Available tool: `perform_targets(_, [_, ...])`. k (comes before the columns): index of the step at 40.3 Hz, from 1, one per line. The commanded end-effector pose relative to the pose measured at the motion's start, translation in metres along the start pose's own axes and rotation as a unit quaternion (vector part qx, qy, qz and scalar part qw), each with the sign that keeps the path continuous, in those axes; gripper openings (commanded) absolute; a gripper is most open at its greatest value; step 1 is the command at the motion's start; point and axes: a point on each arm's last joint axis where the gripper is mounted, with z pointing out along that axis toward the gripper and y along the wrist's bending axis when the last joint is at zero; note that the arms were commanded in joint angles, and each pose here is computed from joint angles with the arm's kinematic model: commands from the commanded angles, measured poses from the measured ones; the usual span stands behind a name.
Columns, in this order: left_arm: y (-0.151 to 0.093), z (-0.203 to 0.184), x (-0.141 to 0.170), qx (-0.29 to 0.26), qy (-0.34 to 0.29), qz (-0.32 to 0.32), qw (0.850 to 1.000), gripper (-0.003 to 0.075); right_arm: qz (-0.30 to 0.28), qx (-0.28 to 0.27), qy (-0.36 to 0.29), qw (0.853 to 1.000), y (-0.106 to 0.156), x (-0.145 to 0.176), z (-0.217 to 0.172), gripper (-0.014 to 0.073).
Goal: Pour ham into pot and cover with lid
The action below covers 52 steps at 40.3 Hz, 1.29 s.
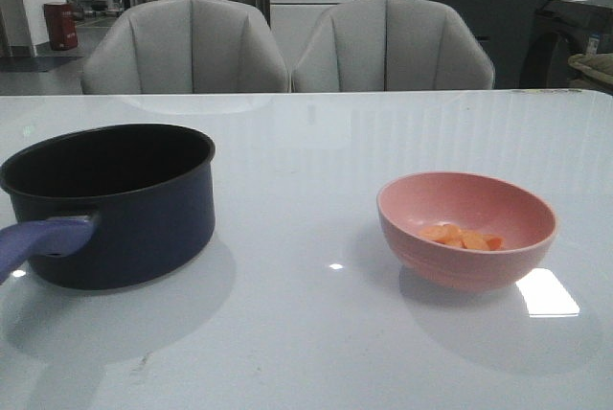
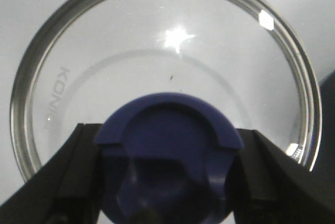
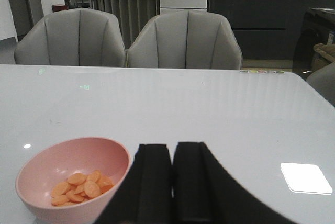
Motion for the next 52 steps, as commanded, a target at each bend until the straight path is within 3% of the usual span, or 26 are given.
perform_targets(1, [-0.004, -0.007, -0.008, 0.007, -0.034, 0.001, 0.999, 0.0146, -0.002, -0.001, -0.046, 0.999, 0.000, -0.005, -0.002, 0.0150])
perform_targets(9, [-0.002, 0.015, -0.011, 0.004, -0.013, 0.002, 1.000, 0.0147, -0.002, -0.001, -0.046, 0.999, 0.000, -0.005, -0.002, 0.0150])
perform_targets(18, [-0.015, 0.021, -0.014, 0.009, -0.033, 0.031, 0.999, 0.0166, -0.002, -0.001, -0.046, 0.999, 0.000, -0.005, -0.002, 0.0150])
perform_targets(23, [-0.024, 0.021, -0.015, 0.012, -0.046, 0.044, 0.998, 0.0293, -0.002, -0.001, -0.046, 0.999, 0.000, -0.005, -0.002, 0.0150])
perform_targets(29, [-0.032, 0.022, -0.014, 0.015, -0.047, 0.055, 0.997, 0.0510, -0.002, -0.001, -0.046, 0.999, 0.000, -0.005, -0.002, 0.0150])
perform_targets(32, [-0.034, 0.022, -0.013, 0.015, -0.047, 0.058, 0.997, 0.0558, -0.002, -0.001, -0.046, 0.999, 0.000, -0.005, -0.002, 0.0150])
perform_targets(45, [-0.032, 0.020, -0.011, 0.003, -0.027, 0.067, 0.997, 0.0564, -0.002, -0.001, -0.046, 0.999, 0.000, -0.005, -0.002, 0.0150])
perform_targets(52, [-0.032, -0.001, -0.010, -0.004, -0.024, 0.075, 0.997, 0.0564, -0.002, -0.001, -0.046, 0.999, 0.000, -0.005, -0.002, 0.0150])
